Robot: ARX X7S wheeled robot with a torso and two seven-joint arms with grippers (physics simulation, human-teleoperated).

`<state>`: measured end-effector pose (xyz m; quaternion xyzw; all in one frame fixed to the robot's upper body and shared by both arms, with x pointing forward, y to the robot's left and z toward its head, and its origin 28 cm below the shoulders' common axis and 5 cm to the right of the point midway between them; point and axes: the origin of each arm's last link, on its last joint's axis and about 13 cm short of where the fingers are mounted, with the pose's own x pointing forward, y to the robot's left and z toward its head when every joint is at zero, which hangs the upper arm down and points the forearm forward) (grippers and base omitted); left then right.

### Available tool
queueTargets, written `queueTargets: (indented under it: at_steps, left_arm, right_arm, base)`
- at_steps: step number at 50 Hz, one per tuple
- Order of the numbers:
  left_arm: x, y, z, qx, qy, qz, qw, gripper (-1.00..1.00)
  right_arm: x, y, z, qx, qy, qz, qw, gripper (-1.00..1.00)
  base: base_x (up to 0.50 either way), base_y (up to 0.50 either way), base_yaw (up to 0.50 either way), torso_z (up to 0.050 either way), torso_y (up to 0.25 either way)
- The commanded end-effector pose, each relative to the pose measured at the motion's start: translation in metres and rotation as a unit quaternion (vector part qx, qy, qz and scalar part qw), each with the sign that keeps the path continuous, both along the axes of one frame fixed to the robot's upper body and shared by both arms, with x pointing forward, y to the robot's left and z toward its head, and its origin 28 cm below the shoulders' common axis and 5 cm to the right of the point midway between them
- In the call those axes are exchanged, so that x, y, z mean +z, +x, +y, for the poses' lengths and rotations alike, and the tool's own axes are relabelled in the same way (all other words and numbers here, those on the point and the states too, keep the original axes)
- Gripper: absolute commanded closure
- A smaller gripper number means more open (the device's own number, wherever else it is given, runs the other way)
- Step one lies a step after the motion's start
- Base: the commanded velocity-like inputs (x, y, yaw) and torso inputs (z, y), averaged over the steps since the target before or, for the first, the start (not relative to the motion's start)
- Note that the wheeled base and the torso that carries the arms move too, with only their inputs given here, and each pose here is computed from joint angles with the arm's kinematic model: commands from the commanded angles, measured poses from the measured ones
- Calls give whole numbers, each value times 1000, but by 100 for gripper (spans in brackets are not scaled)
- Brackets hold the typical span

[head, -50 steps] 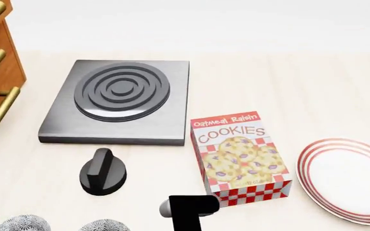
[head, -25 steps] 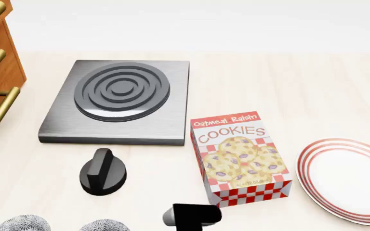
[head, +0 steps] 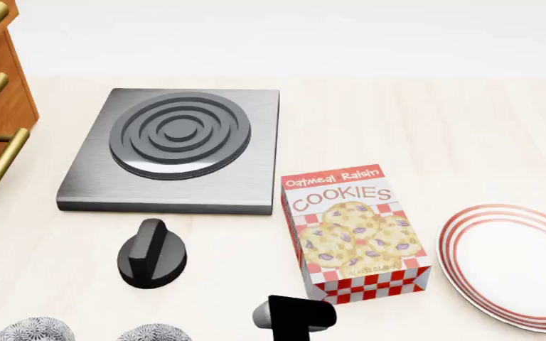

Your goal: Pick the akita bowl from table center and place it on the plate.

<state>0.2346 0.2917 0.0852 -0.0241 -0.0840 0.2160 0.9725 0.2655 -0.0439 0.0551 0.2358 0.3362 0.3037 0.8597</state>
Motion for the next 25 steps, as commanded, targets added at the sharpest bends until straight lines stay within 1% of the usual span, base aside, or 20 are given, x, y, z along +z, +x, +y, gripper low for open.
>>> queueTargets:
  at_steps: [1, 4, 5, 7, 8, 20, 21, 25]
  left_arm:
    - [-1, -2, 2, 3, 0, 1, 1000, -100]
    - [-1, -2, 2, 3, -1, 1, 1000, -100]
    - [-1, -2, 2, 3, -1, 1, 1000, -100]
    - [-1, -2, 2, 3, -1, 1, 1000, -100]
    - [-1, -2, 2, 3, -1, 1, 1000, -100]
    - [0, -3, 2, 3, -2, 0, 1000, -100]
    - [0, -3, 2, 3, -1, 0, 1000, -100]
    - [1, -4, 2, 4, -1, -1, 1000, -100]
  right_arm:
    - [-3, 0, 3, 8, 12, 9, 1000, -100]
    - [-3, -1, 4, 11, 13, 10, 1000, -100]
    - [-4, -1, 4, 10, 14, 11, 1000, 100]
    - [-5, -1, 4, 9, 14, 12, 1000, 100]
    - [-5, -2, 4, 9, 15, 13, 1000, -100]
    - [-8, -2, 5, 15, 24, 22, 999, -100]
    - [-8, -2, 5, 14, 25, 22, 999, 100]
    - [-6, -1, 5, 10, 28, 19, 999, 100]
  base:
    - [0, 0, 0, 0, 0]
    - [0, 0, 0, 0, 0]
    - [0, 0, 0, 0, 0]
    - [0, 0, 0, 0, 0]
    - [0, 0, 0, 0, 0]
    - [0, 0, 0, 0, 0]
    - [0, 0, 0, 0, 0]
    - [0, 0, 0, 0, 0]
